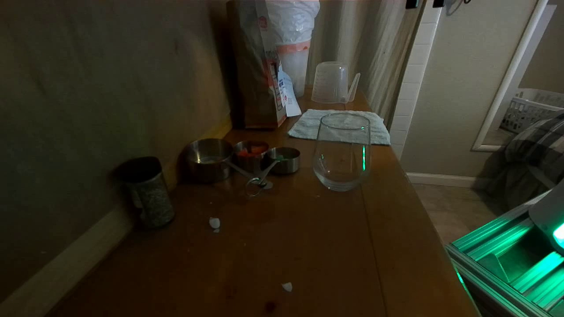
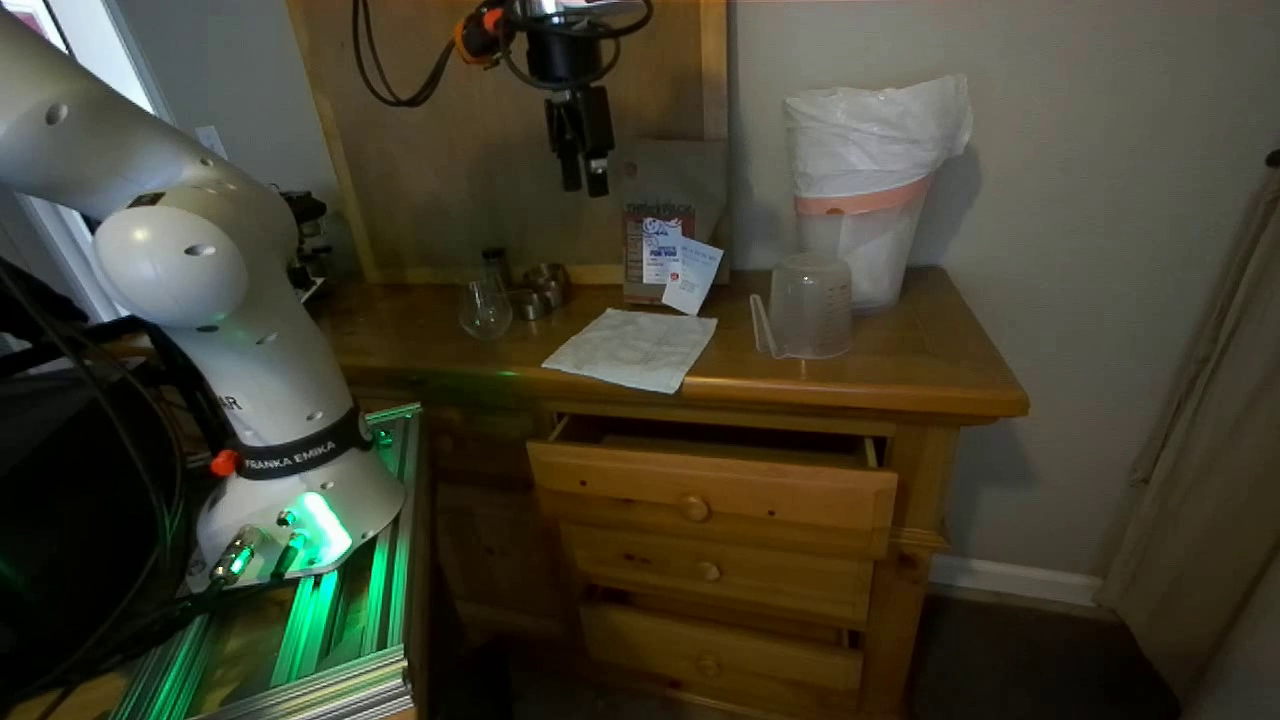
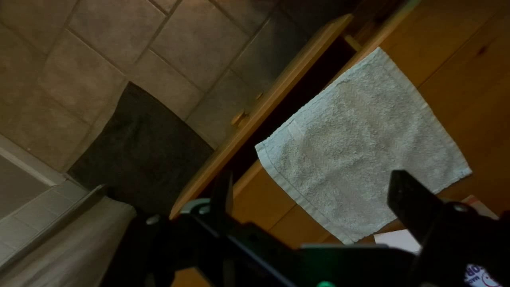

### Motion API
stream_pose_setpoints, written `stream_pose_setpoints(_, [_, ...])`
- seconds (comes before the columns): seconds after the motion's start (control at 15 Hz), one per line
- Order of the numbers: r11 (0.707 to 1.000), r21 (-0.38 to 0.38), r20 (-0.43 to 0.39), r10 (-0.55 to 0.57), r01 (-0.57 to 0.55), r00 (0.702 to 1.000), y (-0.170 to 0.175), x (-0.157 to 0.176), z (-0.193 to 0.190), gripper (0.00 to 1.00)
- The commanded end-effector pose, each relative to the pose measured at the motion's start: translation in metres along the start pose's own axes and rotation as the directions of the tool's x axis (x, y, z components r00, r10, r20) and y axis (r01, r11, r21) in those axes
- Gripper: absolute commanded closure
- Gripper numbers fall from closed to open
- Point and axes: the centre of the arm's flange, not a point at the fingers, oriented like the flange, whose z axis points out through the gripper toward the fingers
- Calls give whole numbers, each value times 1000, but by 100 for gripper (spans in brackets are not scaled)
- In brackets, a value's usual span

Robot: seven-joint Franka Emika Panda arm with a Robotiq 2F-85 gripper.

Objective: Fold the cloth on the right in a triangular shape

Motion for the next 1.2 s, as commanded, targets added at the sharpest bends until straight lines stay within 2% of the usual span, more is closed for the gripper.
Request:
stream_pose_setpoints(0.0, [1000,0,0,0,0,1000,0,0,0,0])
stream_pose_setpoints(0.13, [1000,12,-3,-17,17,1000,-8,0,-1,0])
stream_pose_setpoints(0.47, [983,22,-3,-184,184,983,-90,-8,-6,0])
stream_pose_setpoints(0.6, [963,32,9,-266,266,964,-125,-17,-6,0])
stream_pose_setpoints(0.67, [944,53,4,-327,326,945,-139,-21,-5,0])
stream_pose_setpoints(0.73, [966,13,-7,-259,259,966,-118,-20,-3,0])
stream_pose_setpoints(0.87, [952,19,-7,-306,306,952,-138,-27,-2,0])
stream_pose_setpoints(1.13, [948,22,-5,-317,317,949,-137,-27,-2,0])
